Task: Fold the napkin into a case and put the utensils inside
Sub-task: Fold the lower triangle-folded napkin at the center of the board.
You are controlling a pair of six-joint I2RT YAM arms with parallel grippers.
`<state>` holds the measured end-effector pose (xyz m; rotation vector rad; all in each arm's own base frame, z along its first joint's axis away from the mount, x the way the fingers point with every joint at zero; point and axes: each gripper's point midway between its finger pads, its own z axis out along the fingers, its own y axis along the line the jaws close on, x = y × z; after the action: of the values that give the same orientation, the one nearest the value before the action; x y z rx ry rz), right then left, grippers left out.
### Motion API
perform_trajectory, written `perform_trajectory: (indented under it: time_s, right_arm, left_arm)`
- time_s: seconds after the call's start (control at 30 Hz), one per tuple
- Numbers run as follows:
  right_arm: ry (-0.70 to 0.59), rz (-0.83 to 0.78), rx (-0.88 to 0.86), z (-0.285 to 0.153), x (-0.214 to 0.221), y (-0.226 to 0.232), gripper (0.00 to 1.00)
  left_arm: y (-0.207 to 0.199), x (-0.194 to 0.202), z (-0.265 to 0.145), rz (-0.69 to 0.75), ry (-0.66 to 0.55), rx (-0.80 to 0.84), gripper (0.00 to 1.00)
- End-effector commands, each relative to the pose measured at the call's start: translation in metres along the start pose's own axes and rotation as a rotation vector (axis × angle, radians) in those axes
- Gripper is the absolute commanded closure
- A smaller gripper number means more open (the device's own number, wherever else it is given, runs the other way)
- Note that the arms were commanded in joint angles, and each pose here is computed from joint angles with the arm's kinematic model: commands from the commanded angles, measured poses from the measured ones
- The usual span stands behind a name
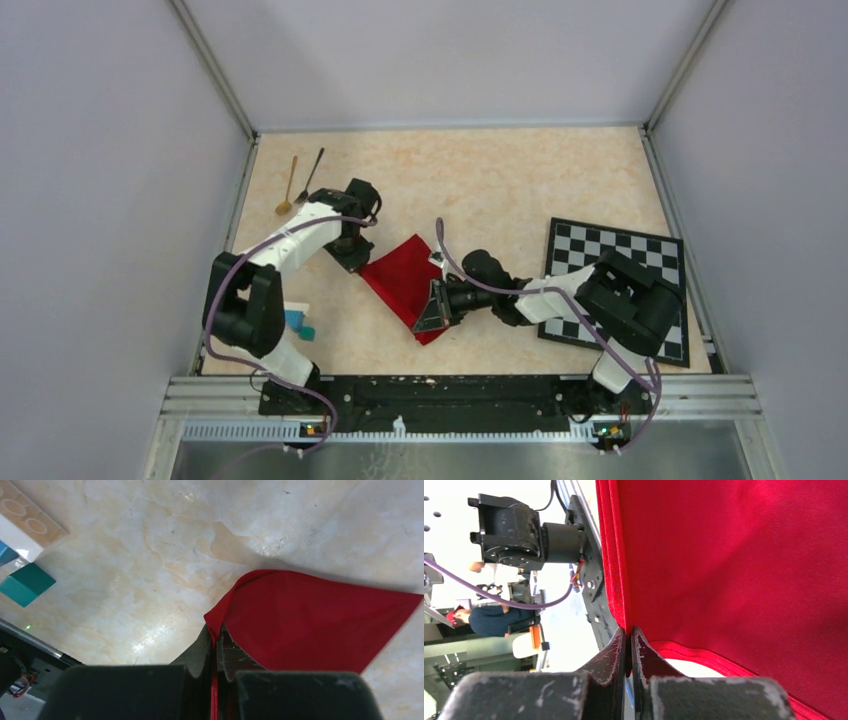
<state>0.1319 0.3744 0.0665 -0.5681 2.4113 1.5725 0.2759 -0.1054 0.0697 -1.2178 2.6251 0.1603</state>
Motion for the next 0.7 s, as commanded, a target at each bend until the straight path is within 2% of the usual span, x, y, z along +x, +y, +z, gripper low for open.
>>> perform_trajectory:
  time_s: [0.0, 0.17, 0.4, 0.67]
  right_arm:
    - [0.068, 0.07, -0.076, 0.006, 0.026, 0.013, 1.0]
    - [0.066, 0.081, -0.083, 0.006, 0.027, 0.012, 1.0]
    - [0.054, 0.125, -0.058, -0.003, 0.032, -0.006, 1.0]
    - [0.04, 0.153, -0.008, -0.012, 0.033, -0.03, 1.0]
  left_arm:
    - [-0.002, -0.038, -0.023, -0.021, -0.145, 0.087, 1.0]
    - [-0.013, -0.026, -0.015, -0.009, -0.074, 0.067, 1.0]
    - [-0.03, -0.015, 0.001, 0.027, -0.072, -0.061, 1.0]
    - [-0.04, -0.005, 0.018, 0.044, -0.058, -0.089, 1.0]
